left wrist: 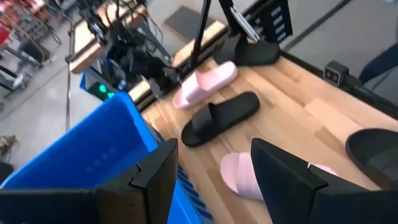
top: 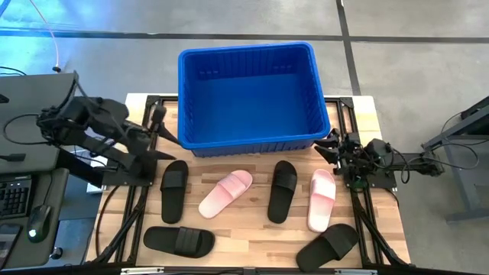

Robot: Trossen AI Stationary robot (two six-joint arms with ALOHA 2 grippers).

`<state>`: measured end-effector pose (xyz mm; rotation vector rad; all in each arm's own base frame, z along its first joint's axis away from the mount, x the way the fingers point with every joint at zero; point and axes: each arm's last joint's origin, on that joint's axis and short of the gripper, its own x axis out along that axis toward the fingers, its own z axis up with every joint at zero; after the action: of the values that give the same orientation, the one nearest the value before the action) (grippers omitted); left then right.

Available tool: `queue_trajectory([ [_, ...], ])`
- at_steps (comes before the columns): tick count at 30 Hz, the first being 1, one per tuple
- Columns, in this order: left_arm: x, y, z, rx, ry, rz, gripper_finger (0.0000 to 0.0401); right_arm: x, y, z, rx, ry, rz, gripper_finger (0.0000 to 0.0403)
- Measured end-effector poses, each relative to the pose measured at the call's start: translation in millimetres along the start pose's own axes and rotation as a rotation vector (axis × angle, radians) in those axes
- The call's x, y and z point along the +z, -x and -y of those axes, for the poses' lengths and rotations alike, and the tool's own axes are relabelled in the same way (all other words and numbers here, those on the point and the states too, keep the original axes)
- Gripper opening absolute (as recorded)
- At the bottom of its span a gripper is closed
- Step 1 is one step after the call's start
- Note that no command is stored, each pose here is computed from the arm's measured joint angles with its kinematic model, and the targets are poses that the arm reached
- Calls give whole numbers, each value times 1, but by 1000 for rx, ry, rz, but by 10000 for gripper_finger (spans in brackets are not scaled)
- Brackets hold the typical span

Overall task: Pick and place slides into bin
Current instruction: Put the black slide into the blue bin

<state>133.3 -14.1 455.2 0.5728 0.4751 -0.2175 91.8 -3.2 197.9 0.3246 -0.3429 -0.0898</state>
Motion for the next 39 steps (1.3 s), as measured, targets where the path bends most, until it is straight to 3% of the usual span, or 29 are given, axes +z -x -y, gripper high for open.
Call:
queue_trajectory([
  [9, 2, -21, -3, 26, 28, -85, 193, 49, 17, -24, 500, 19, 456, 124],
  [11, 2, -22, -3, 42, 29, -98, 193, 56, 18, -29, 544, 49, 457, 124],
  [14, 1, -21, -4, 72, 33, -114, 193, 80, 11, -37, 488, 81, 420, 124],
  [19, 1, -21, -5, 91, 52, -122, 193, 125, -18, -54, 320, 102, 135, 124],
  [24, 1, -21, -5, 108, 68, -131, 193, 123, -72, -66, 167, -14, -275, 124],
  [28, 0, -21, -5, 117, 104, -139, 193, 92, -114, -80, 198, -133, -579, 124],
  [33, -1, -21, -5, 113, 107, -147, 193, 32, -149, -101, 241, -135, -871, 124],
  [39, -1, -21, -4, 111, 107, -149, 193, -43, -163, -117, 84, -270, -1186, 124],
])
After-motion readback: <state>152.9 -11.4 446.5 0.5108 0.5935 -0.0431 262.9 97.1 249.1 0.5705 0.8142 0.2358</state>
